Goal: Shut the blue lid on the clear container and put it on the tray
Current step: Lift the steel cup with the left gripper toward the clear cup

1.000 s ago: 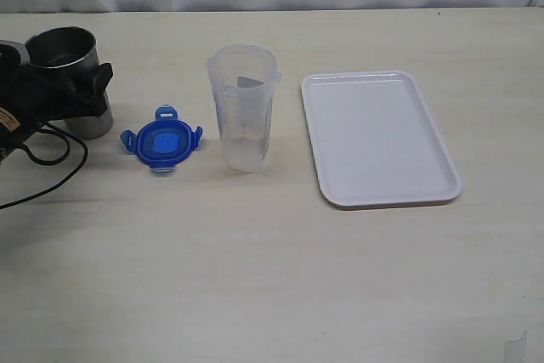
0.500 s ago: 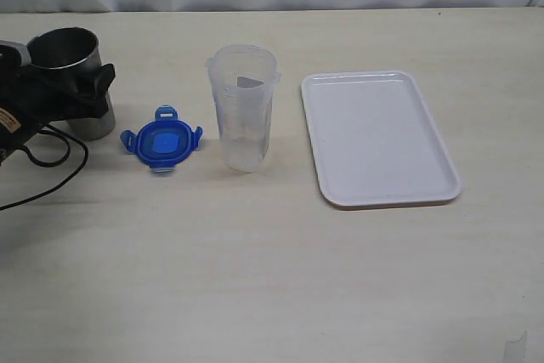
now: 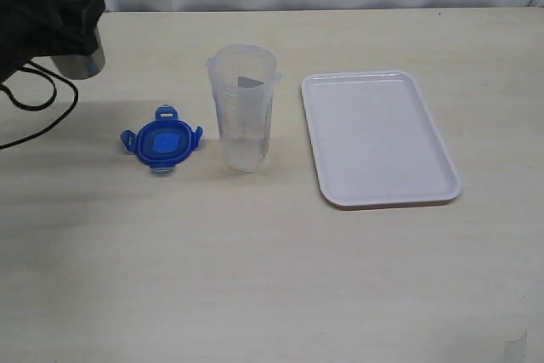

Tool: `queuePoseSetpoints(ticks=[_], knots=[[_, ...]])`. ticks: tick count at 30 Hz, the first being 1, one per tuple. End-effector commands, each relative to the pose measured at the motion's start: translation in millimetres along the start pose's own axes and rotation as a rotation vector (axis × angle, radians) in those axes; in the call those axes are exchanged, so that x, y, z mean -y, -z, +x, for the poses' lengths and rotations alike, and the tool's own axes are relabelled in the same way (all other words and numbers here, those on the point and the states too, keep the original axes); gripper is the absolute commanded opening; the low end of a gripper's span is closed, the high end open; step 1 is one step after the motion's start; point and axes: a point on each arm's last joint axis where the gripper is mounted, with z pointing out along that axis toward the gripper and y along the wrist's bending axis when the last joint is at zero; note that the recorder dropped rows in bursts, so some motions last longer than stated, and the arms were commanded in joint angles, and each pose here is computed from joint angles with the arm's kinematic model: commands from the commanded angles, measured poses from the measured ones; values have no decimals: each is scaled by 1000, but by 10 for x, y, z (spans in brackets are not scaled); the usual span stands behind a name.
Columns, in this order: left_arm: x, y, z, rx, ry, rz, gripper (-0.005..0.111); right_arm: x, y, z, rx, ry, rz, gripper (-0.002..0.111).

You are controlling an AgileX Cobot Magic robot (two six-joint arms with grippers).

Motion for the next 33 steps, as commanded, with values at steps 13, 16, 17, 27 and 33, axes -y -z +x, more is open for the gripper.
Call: queuePoseSetpoints(ticks=[13,16,17,27,33], knots=[[872,-537,-629,66,-62,219,0,2,1,0,8,-5,5,4],[943,-548,-645,68,-60,233,0,2,1,0,8,-5,5,4],[960,-547,-646,66,-48,237,0,2,1,0,8,-5,5,4],[1038,-532,-629,46,-24,309,0,2,1,0,8,-5,5,4],[1083,-516,-619,37,-34,361,0,2,1,0,8,-5,5,4]])
